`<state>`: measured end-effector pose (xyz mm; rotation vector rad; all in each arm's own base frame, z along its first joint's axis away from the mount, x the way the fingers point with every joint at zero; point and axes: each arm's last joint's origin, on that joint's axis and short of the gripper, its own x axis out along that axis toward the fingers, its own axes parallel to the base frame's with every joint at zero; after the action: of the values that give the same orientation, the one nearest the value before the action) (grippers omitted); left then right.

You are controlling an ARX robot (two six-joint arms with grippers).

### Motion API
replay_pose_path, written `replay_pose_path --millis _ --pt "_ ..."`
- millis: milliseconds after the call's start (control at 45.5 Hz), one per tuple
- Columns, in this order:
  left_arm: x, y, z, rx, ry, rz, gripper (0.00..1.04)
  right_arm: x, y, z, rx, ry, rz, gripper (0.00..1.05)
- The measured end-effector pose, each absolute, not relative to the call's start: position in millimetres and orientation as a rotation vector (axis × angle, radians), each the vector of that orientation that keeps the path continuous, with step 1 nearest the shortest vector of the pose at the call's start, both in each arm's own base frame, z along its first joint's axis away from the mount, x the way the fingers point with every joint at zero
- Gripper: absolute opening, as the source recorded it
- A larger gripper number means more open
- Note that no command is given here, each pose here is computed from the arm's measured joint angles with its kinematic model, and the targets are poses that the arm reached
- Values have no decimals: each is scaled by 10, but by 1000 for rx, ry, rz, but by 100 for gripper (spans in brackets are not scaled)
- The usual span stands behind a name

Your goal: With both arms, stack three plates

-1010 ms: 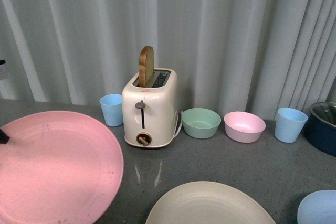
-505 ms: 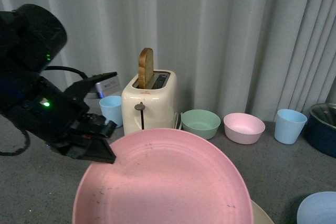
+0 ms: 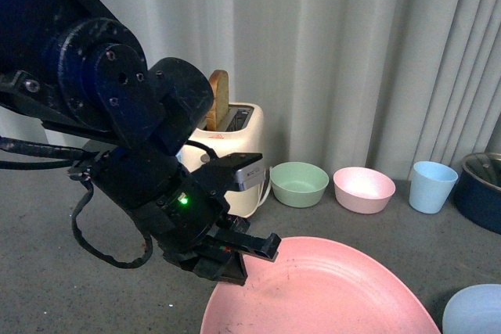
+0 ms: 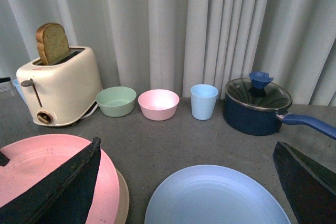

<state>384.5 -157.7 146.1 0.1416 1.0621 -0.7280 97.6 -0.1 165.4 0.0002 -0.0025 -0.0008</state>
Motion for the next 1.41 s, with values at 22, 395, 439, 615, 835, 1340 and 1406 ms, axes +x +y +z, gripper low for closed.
replay_pose_path --millis 22,395,439,615,835,1340,1406 --pt "3854 -1596 1446 143 1064 -730 3 976 -1 1654 0 -2 -1 97" --pt "4035 -1745 1334 158 1074 -725 3 976 -1 1654 0 -2 -1 97" --pt "4046 -1747 1332 158 1072 -725 3 976 -1 1654 0 -2 -1 97" --pt "4083 -1739 1307 164 1077 -713 3 976 -1 1654 0 -2 -1 97" --pt "4101 -1708 1237 171 1092 -700 3 976 -1 1654 0 -2 -1 97" --pt "4125 -1672 1151 214 1101 -670 39 976 -1 1654 0 -2 -1 97" --pt "4133 -1658 1161 210 1098 -670 48 976 -1 1654 0 -2 0 97"
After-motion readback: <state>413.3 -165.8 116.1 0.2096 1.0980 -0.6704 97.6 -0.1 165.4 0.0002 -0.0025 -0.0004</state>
